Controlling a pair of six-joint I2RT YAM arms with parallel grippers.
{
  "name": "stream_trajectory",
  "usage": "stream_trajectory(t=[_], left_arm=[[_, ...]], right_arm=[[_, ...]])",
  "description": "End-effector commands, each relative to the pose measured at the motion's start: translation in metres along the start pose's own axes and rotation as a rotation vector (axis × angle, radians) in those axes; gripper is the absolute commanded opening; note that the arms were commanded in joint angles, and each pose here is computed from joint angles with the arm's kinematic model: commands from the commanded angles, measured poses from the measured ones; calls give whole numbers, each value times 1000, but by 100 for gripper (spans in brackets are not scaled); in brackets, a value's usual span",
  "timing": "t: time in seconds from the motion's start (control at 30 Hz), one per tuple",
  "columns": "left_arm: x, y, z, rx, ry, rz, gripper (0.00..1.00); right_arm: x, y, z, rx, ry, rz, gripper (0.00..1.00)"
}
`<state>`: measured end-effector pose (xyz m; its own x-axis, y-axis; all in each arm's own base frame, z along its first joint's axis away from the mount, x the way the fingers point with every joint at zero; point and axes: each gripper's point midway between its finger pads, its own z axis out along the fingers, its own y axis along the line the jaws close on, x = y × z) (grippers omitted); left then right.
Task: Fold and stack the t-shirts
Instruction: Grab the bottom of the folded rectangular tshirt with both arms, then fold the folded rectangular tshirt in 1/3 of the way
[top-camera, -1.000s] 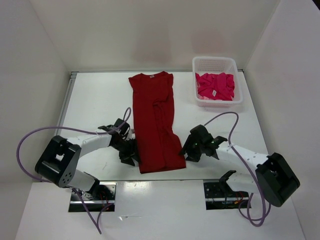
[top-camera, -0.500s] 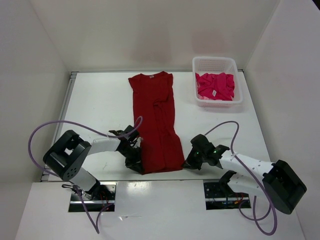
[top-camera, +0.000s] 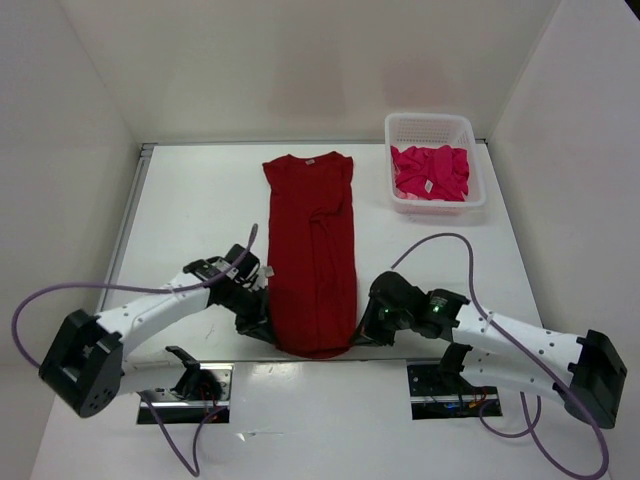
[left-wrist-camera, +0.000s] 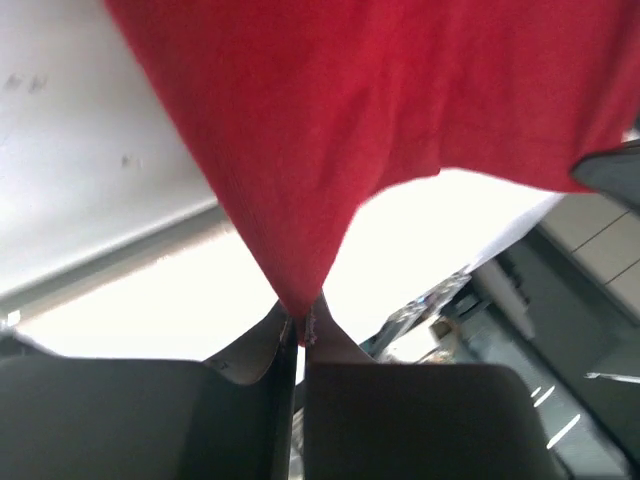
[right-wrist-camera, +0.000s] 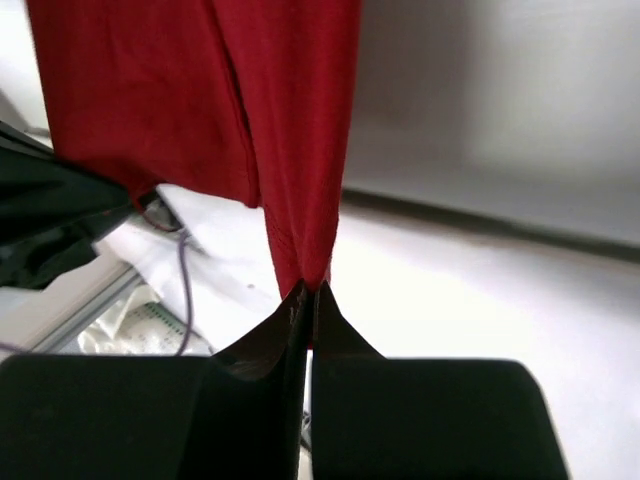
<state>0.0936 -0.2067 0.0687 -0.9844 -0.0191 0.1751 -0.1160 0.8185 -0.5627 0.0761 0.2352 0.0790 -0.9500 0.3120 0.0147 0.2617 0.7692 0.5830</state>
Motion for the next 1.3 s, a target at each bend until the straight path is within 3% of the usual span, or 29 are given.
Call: stream_trajectory(t=[0.0, 0.07, 0.17, 0.47, 0.73, 1.03, 1.17, 1.27], left_arm=[[6, -8, -30, 14, -24, -29, 0], [-3, -16, -42, 36, -63, -40, 0], [-31, -23, -53, 33, -143, -50, 0], [-201, -37, -91, 67, -452, -76, 0], [-299, -18, -97, 32, -557, -137, 0], [-348, 3, -67, 9, -531, -151, 9], [-360, -3, -68, 27, -544, -125, 22], [-370, -21, -90, 58, -607, -81, 33]], right_arm=[[5, 16, -23, 5, 20, -22, 0], [-5, 22, -22, 20, -22, -58, 0], [-54, 34, -25, 29, -124, -81, 0], [-214, 76, -27, 11, -386, -148, 0], [-310, 101, 6, 67, -468, -164, 0], [-375, 93, 37, 121, -495, -149, 0], [-386, 90, 50, 150, -482, -149, 4], [-391, 96, 48, 139, -493, -153, 16]])
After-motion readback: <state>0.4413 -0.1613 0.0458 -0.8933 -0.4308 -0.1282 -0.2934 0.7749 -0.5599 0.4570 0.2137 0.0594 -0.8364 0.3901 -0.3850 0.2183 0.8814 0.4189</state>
